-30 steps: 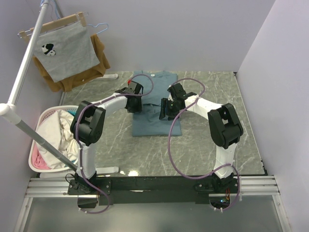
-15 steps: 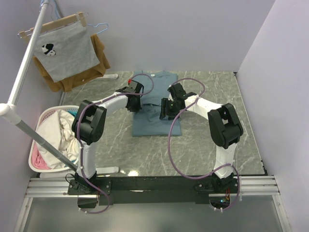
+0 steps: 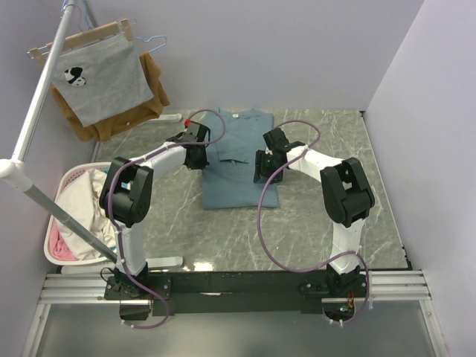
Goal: Fold and stack the t-shirts
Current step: Fold the folded rectangular tshirt in 1/3 of the way, then grab one side of the 2/3 rectangular tshirt with both arms
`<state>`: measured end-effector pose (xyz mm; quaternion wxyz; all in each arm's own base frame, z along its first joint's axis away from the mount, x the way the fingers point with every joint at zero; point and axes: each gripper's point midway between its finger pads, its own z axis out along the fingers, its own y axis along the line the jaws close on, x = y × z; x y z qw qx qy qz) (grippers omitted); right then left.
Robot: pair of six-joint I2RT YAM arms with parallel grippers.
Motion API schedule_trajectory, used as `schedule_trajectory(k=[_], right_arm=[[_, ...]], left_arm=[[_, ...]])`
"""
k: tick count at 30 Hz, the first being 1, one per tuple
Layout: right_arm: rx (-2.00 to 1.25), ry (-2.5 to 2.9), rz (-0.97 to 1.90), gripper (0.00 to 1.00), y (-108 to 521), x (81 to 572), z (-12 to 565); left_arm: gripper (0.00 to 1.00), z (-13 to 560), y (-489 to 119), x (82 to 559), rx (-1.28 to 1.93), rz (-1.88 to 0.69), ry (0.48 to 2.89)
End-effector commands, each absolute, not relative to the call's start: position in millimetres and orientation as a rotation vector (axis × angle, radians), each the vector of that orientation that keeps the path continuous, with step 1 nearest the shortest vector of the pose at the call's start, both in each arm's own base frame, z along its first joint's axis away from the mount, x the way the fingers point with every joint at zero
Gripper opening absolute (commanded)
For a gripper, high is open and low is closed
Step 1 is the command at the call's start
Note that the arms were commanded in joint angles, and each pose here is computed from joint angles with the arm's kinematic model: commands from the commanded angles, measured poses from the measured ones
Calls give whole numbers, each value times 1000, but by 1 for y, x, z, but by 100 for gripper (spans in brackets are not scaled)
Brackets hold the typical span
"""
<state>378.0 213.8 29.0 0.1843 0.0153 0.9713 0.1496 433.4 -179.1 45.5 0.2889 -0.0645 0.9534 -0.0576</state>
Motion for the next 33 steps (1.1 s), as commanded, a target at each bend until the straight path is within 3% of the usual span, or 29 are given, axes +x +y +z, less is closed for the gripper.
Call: schedule_trajectory(k=[1, 4, 5, 6, 8, 9, 18, 25, 33], right_arm=[[96, 2734, 351, 62, 202, 386, 23], [100, 2721, 352, 62, 202, 387, 24], [93, 2704, 365, 63, 202, 388, 30], [89, 2692, 377, 63, 203, 388, 33], [79, 2635, 397, 65, 204, 390, 48], [90, 2616, 396, 65, 201, 391, 54], [165, 2498, 284, 70, 169, 383, 104], [196, 2611, 359, 71, 164, 336, 62], [259, 2645, 472, 70, 161, 303, 31]], left_arm=[[1, 77, -174, 452, -217, -184, 2431], [1, 77, -181, 456, -179, -215, 2429], [42, 80, -181, 458, -172, -215, 2424], [63, 80, -182, 459, -169, -219, 2422], [93, 85, -182, 458, -176, -233, 2405], [97, 88, -182, 457, -174, -238, 2398], [99, 85, -175, 407, -187, -296, 2465], [99, 48, -172, 335, -186, -425, 2540], [100, 35, -179, 309, -207, -580, 2502]])
